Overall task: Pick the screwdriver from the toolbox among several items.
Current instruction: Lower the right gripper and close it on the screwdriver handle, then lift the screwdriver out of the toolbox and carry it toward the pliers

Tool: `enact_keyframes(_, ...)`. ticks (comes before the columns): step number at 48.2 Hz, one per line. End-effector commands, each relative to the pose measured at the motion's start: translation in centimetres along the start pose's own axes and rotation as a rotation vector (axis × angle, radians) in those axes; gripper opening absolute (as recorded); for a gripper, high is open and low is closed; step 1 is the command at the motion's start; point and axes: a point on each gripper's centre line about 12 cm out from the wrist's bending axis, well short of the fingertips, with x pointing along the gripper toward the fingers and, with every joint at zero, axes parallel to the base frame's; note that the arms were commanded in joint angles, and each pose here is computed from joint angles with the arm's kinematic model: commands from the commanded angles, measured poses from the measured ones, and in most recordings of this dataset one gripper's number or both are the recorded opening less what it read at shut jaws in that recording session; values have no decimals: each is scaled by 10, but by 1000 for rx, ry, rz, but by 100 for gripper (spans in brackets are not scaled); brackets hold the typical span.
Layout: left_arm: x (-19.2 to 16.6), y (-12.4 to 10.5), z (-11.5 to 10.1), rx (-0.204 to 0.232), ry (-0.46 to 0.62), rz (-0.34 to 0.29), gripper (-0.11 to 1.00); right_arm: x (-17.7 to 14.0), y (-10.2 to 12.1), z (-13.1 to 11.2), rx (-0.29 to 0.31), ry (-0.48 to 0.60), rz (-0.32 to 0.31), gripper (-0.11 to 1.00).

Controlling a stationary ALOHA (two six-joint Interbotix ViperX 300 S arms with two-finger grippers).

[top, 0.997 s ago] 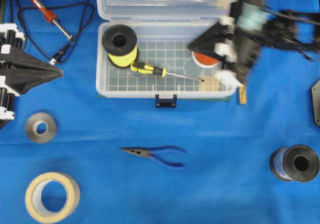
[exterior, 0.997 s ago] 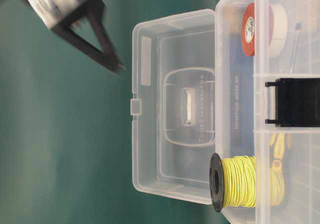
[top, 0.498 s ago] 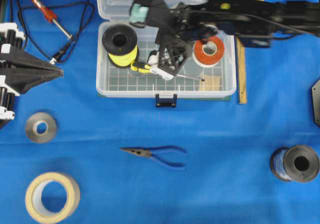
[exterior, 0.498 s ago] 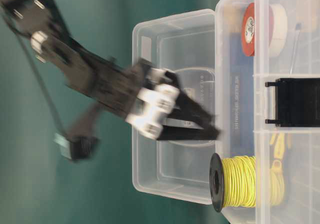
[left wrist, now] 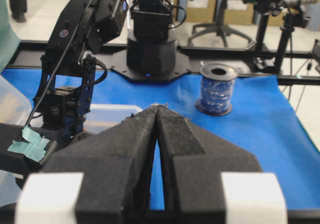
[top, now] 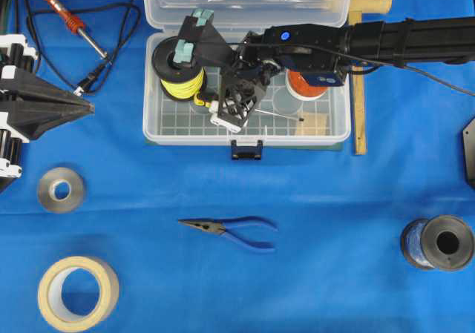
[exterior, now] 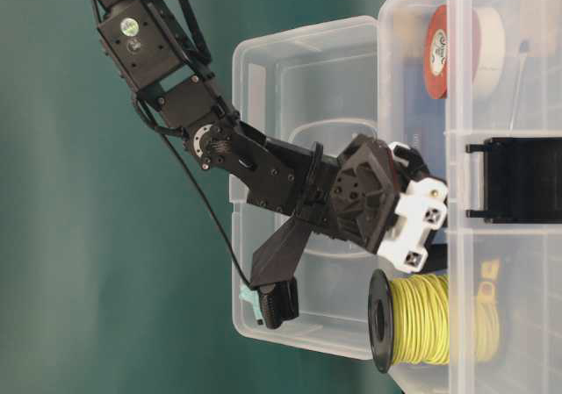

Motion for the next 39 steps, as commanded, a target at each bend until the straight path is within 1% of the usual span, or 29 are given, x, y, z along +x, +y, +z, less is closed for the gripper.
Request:
enact_keyframes(1,3,0,9,-6,-26,-1,0,-12,5,11,-6,-48,15,69)
enact_keyframes(3,3,0,8,-8,-24,-1,0,-11,5,10,-4,-43,15,61)
enact_keyframes(8,3,0,9,-14,-26,-1,0,-16,5,11,-2,-45,17,32)
enact_keyframes(9,2,0,9,-14,-28,-1,0,-18,6,11,-4,-46,18,28)
enact_keyframes(16,2,-1,11,-14,-35,-2,0,-47,10,16,0,-68,29,27)
enact_keyframes(22,1,0,12,-14,-38,3,0,-86,14,19,1,-95,42,27)
enact_keyframes(28,1,2,11,-13,-37,9,0,-134,20,19,2,-134,62,27)
enact_keyframes(34,1,2,12,-13,-40,10,0,-172,33,11,-1,-150,86,27)
enact_keyframes(39,1,2,12,-11,-40,11,0,-194,55,-2,-10,-145,118,27)
